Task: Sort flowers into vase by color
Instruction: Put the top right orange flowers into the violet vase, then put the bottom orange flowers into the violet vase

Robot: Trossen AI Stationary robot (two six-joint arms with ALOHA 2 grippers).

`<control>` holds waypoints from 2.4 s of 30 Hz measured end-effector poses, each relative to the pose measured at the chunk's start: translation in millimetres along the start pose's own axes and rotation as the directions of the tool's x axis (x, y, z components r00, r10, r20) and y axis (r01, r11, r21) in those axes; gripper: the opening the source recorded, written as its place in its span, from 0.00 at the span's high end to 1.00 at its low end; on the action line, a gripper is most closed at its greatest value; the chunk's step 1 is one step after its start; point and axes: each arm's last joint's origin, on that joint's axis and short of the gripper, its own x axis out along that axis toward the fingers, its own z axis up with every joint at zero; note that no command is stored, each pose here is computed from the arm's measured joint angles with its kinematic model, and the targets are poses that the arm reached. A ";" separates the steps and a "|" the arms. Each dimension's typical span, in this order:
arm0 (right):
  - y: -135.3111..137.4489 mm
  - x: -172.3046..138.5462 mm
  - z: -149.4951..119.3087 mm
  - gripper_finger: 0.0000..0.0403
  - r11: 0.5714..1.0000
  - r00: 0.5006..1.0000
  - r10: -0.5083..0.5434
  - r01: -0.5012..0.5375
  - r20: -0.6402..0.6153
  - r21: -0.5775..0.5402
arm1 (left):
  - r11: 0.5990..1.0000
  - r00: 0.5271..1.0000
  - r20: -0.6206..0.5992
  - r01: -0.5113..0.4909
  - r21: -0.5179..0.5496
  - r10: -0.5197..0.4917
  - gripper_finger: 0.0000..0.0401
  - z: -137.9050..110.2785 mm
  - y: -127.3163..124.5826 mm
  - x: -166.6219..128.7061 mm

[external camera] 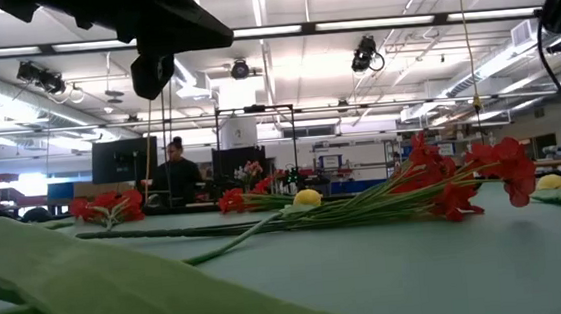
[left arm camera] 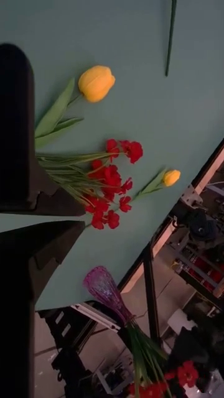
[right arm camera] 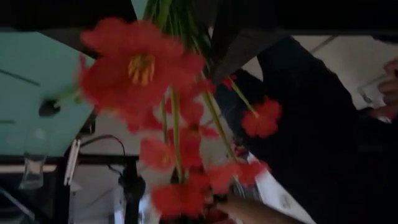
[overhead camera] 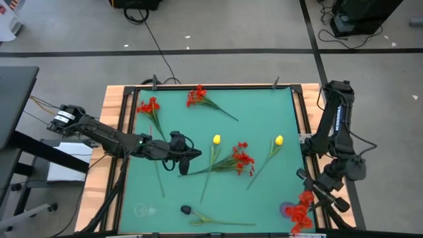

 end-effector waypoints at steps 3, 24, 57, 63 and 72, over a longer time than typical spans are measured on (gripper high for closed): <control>-0.9 -6.7 9.8 0.56 0.999 0.998 0.023 -0.025 0.066 0.029 | 1.000 1.000 0.008 -0.002 0.000 0.002 0.93 1.8 1.3 0.8; -7.5 -23.8 17.2 0.44 0.953 0.993 0.103 -0.117 0.065 0.281 | 0.979 0.987 0.148 0.026 0.200 -0.056 0.51 66.8 -3.7 8.7; -31.3 -60.6 79.6 0.44 0.907 0.731 -0.399 0.224 0.554 0.358 | 0.903 0.983 0.047 0.143 0.404 -0.177 0.50 108.7 -99.4 78.2; -42.8 -60.0 81.5 0.44 0.825 0.639 -0.559 0.363 0.528 0.434 | 0.927 0.995 -0.078 0.088 0.365 -0.064 0.50 90.2 -87.8 88.3; -52.0 -49.9 81.6 0.44 0.748 0.550 -0.661 0.423 0.511 0.512 | 0.929 0.936 -0.295 -0.075 0.362 0.190 0.50 57.1 -48.0 116.3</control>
